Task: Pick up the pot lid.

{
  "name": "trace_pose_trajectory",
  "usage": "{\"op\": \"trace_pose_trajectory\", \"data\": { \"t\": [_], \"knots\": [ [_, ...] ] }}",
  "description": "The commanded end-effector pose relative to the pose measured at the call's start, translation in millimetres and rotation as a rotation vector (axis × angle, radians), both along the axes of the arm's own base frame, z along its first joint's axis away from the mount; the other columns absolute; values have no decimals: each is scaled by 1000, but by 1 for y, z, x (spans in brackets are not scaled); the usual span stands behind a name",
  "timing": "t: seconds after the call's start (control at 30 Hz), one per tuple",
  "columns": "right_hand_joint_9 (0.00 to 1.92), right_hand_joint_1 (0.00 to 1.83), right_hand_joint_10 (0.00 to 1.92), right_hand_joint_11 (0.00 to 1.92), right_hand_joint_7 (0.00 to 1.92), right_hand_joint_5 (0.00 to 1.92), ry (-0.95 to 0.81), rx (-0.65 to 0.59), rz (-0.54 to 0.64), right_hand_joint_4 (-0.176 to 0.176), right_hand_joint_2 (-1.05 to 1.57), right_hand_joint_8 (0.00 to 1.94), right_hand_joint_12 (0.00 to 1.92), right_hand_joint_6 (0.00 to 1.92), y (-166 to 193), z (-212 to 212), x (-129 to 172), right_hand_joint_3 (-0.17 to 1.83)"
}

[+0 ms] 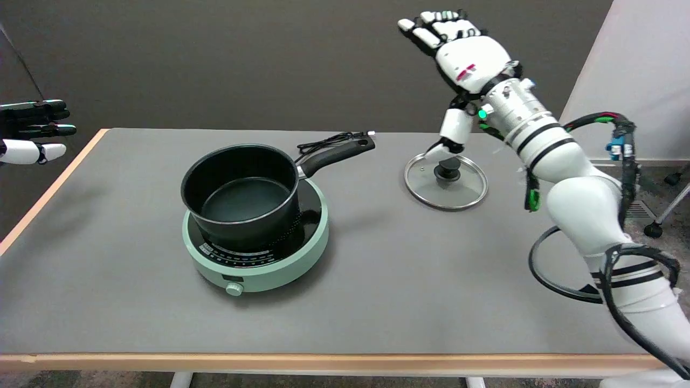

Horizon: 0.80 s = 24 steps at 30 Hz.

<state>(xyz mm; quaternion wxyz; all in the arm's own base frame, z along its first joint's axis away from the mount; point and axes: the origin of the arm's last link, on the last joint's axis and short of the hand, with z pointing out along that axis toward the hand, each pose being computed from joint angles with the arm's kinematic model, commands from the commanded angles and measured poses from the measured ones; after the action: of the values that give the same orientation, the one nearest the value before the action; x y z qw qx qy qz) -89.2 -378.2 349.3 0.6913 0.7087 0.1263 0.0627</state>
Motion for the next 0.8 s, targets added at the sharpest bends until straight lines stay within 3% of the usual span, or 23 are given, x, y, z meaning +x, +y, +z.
{"op": "trace_pose_trajectory", "data": {
  "t": [0.03, 0.43, 0.8],
  "knots": [
    [34, 1083, 34, 34, 34, 34, -30, -147, -21, 176, -725, 34, 34, 34, 9, 69, -5, 1133],
    [23, 1103, 23, 23, 23, 23, -67, -186, 41, 176, -735, 23, 23, 23, 6, 76, -9, 1116],
    [13, 1115, 13, 13, 13, 13, -209, -221, 80, 175, -725, 13, 13, 13, 5, 92, -24, 1164]
  ]
}}
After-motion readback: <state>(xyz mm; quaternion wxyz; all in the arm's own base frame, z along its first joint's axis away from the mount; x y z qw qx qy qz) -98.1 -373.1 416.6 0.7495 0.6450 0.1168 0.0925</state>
